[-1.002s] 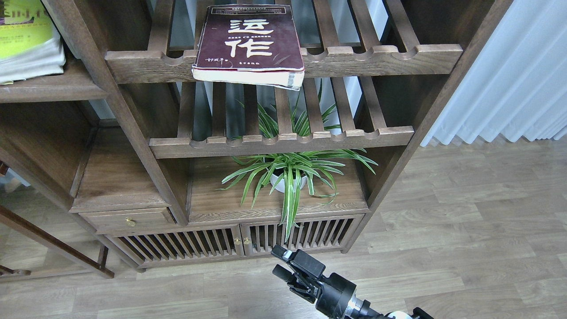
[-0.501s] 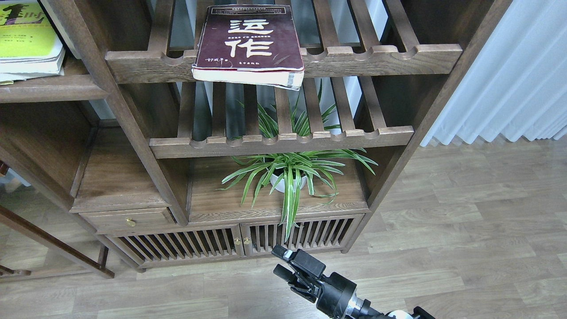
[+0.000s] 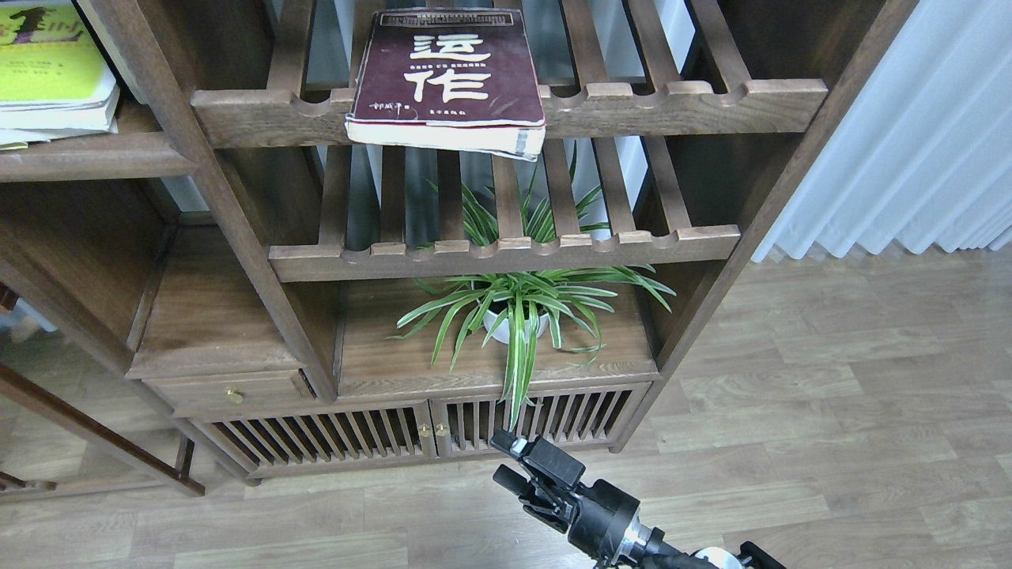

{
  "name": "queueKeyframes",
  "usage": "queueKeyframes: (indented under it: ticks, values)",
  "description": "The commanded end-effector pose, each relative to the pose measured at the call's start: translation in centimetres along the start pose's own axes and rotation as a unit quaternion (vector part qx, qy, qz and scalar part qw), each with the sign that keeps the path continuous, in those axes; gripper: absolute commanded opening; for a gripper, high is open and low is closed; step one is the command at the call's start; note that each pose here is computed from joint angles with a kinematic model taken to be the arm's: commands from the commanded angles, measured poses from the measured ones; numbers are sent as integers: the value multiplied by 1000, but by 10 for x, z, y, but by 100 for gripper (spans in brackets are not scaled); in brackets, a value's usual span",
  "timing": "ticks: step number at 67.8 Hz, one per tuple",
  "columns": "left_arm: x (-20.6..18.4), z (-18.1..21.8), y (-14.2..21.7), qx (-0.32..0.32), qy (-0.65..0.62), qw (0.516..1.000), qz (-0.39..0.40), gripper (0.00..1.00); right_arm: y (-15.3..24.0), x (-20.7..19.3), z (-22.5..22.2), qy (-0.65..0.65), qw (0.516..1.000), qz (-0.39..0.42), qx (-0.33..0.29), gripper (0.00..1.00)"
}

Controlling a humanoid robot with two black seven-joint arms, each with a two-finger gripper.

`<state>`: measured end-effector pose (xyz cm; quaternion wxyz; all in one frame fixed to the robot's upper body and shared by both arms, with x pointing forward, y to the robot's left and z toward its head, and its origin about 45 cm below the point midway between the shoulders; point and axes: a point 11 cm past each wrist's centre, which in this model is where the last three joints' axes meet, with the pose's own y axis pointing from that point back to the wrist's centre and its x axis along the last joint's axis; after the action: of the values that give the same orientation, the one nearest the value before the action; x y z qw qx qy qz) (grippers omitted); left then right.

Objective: Organize books on shelf

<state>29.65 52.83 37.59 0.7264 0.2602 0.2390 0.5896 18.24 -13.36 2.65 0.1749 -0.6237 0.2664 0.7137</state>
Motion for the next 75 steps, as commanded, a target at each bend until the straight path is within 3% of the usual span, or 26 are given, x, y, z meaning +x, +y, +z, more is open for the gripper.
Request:
queueKeyframes:
  ticks: [1,15,32,42,54,75]
  values:
    - [5,-32,-13,17,16,1000,3,99,-2,-5,-7,4,1000,-7,7,99]
    - [-6,-107,-49,66,106,992,-22,99,-20,-58,-32,46,996,-80,20,99]
    - [-69,-170,-115,109,253,956,-104,99,-43,-121,-33,59,993,-104,-2,99]
    - [-107,-180,-149,98,310,934,-151,99,-52,-145,-37,74,991,-111,-11,99]
    - [-148,-192,-194,39,406,891,-201,99,-60,-172,-42,97,988,-118,-17,99]
    - [-149,-193,-194,33,395,895,-205,99,-79,-240,-67,152,980,-128,-13,99]
